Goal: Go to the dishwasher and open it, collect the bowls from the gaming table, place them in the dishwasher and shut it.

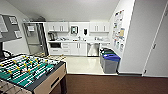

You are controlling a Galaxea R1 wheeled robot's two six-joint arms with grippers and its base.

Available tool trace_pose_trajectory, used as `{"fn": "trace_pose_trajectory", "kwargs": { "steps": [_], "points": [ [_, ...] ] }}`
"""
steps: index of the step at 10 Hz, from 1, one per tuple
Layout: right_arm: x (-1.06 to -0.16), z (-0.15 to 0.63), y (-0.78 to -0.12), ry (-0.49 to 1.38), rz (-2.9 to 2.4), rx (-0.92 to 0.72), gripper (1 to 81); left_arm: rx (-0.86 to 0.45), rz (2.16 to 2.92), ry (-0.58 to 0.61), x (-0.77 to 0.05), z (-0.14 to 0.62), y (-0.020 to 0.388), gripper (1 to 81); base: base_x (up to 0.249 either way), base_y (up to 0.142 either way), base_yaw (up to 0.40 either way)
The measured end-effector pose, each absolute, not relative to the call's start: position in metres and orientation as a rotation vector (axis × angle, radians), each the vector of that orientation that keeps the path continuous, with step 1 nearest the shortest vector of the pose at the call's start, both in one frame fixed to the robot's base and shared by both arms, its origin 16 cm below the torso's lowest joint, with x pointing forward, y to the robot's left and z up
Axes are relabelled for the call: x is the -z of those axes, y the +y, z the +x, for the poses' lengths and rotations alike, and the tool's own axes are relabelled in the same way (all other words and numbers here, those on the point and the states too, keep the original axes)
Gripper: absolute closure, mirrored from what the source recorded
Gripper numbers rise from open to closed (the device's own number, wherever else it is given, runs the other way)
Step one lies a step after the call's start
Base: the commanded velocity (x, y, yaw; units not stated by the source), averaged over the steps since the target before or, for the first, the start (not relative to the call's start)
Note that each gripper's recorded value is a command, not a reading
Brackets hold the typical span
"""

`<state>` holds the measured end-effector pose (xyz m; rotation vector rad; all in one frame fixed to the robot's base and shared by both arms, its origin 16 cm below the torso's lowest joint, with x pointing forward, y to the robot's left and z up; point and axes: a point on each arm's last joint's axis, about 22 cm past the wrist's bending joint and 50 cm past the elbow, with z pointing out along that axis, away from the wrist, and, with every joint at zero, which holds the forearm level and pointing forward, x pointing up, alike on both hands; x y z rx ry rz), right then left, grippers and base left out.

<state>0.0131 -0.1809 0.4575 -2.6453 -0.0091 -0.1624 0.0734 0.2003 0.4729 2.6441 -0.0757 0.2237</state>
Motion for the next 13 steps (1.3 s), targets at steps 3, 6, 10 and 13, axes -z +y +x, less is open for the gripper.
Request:
{"fn": "trace_pose_trajectory", "kwargs": {
  "steps": [3,6,10,13],
  "points": [
    [-0.4576,0.0178,-0.1784,-0.010,-2.643,0.170,1.0,-0.223,2.643,-0.076,-0.4729,0.0735,0.1997,1.0,0.141,0.000,0.000],
    [-0.4574,0.0156,-0.1782,-0.010,-2.643,0.167,1.0,-0.224,2.642,-0.076,-0.4731,0.0737,0.1988,1.0,0.135,0.000,0.000],
    [-0.4574,0.0157,-0.1777,-0.010,-2.642,0.167,1.0,-0.223,2.640,-0.076,-0.4731,0.0734,0.1976,1.0,0.142,0.000,0.000],
    [-0.4574,0.0154,-0.1773,-0.010,-2.642,0.167,1.0,-0.224,2.640,-0.076,-0.4732,0.0737,0.1976,1.0,0.149,0.000,0.000]
  ]
}}
